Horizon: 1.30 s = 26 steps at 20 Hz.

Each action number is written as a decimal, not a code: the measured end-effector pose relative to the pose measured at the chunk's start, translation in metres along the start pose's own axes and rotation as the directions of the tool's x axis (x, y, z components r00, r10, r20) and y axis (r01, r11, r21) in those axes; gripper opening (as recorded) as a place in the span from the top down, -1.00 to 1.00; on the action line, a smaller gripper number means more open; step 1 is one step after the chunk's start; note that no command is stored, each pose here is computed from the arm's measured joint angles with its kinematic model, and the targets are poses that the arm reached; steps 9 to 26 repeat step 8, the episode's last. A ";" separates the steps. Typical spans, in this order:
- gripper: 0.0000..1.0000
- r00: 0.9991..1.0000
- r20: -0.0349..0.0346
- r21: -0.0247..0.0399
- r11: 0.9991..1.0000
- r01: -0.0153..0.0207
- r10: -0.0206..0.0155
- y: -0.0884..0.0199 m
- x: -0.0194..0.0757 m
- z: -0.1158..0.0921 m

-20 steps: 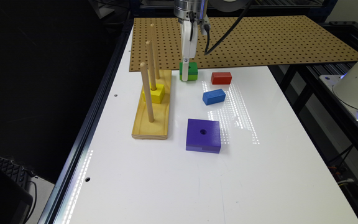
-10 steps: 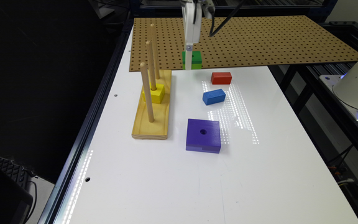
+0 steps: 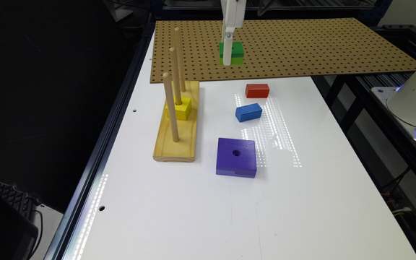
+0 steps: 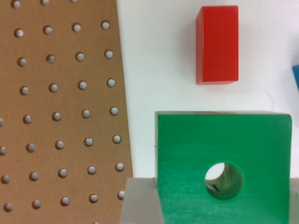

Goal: Pick up green block.

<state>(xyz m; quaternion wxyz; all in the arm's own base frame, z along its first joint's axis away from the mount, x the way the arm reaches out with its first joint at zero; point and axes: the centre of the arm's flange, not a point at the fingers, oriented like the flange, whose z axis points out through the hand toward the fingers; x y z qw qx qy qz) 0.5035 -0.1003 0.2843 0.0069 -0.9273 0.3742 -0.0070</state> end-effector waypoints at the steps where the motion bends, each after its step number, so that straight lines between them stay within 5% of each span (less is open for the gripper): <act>1: 1.00 1.000 -0.004 0.002 1.000 0.000 0.000 0.000 -0.0002 -0.002; 4: 1.00 1.000 -0.013 0.003 1.000 0.000 0.000 0.000 -0.0011 -0.022; 8: 1.00 1.000 -0.017 -0.001 1.000 0.001 -0.001 0.002 -0.0064 -0.048; 26: 1.00 1.000 -0.017 -0.001 1.000 0.001 -0.001 0.002 -0.0064 -0.048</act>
